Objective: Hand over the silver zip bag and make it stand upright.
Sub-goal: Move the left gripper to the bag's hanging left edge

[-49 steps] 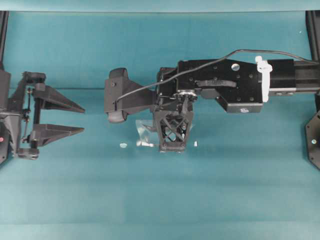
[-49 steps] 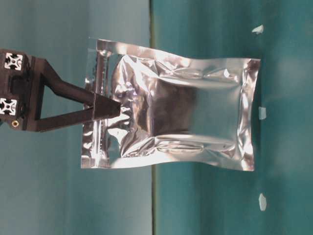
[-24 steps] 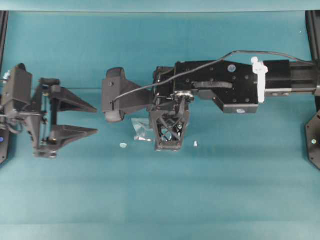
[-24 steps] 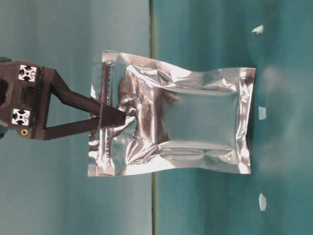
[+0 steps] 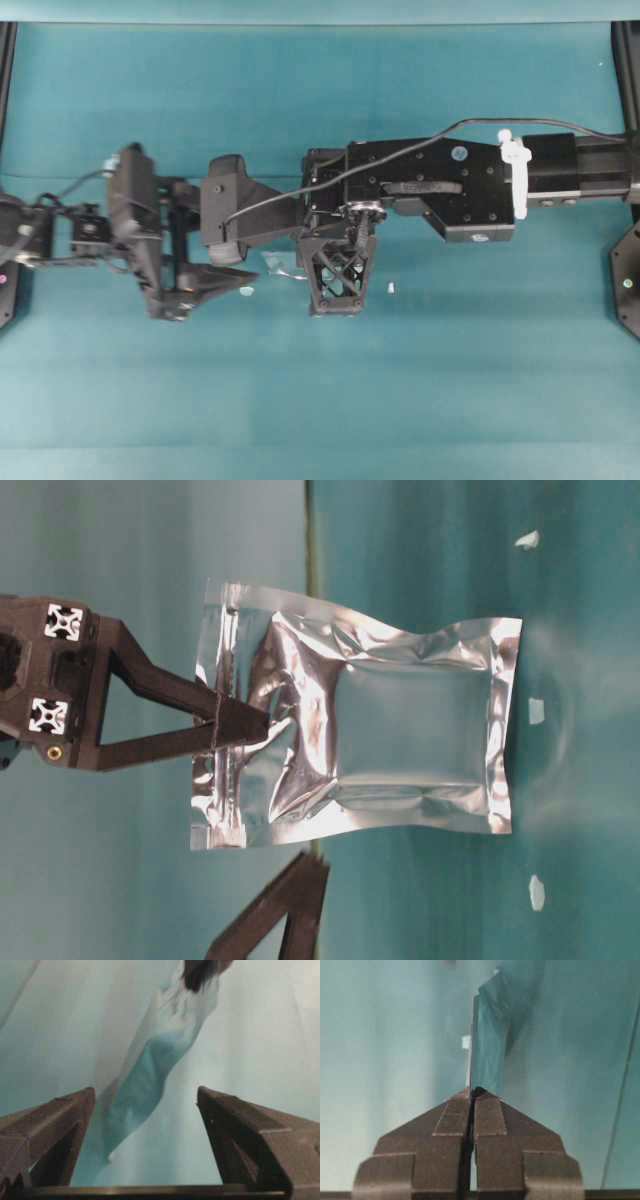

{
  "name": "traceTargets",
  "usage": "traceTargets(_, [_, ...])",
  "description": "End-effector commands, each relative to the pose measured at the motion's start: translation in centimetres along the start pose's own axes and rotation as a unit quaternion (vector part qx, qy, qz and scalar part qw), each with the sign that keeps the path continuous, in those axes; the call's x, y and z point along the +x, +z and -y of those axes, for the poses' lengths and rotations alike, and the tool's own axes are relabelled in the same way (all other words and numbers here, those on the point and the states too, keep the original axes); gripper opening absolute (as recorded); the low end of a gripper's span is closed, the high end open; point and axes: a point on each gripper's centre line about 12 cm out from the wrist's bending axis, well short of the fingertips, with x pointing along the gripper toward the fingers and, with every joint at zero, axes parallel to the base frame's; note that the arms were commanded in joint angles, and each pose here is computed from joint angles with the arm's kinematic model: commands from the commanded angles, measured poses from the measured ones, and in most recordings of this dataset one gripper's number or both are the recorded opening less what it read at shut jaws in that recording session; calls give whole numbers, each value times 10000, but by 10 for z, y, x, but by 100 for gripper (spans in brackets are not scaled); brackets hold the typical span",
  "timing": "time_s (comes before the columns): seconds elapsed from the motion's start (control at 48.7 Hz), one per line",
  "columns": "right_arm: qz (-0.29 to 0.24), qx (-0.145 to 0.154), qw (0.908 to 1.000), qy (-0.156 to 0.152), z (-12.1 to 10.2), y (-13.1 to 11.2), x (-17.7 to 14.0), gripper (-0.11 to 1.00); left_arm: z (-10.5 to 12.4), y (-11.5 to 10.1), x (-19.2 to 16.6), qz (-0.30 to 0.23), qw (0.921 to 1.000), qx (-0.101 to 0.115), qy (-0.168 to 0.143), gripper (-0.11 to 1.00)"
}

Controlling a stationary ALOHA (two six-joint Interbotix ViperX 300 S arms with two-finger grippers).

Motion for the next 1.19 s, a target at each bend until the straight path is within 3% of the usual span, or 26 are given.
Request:
traceTargets(0.0, [175, -62, 9998, -23, -1, 3, -9, 1, 4, 4, 9, 84, 9999, 37, -74, 96])
traceTargets(0.575, [167, -84, 9998, -21, -2, 3, -10, 1, 11, -13, 42, 32, 9997, 67, -219, 96])
traceTargets(1.171, [121, -83, 9999, -18, -2, 0, -7, 1, 2, -26, 70, -83, 9999, 50, -108, 96])
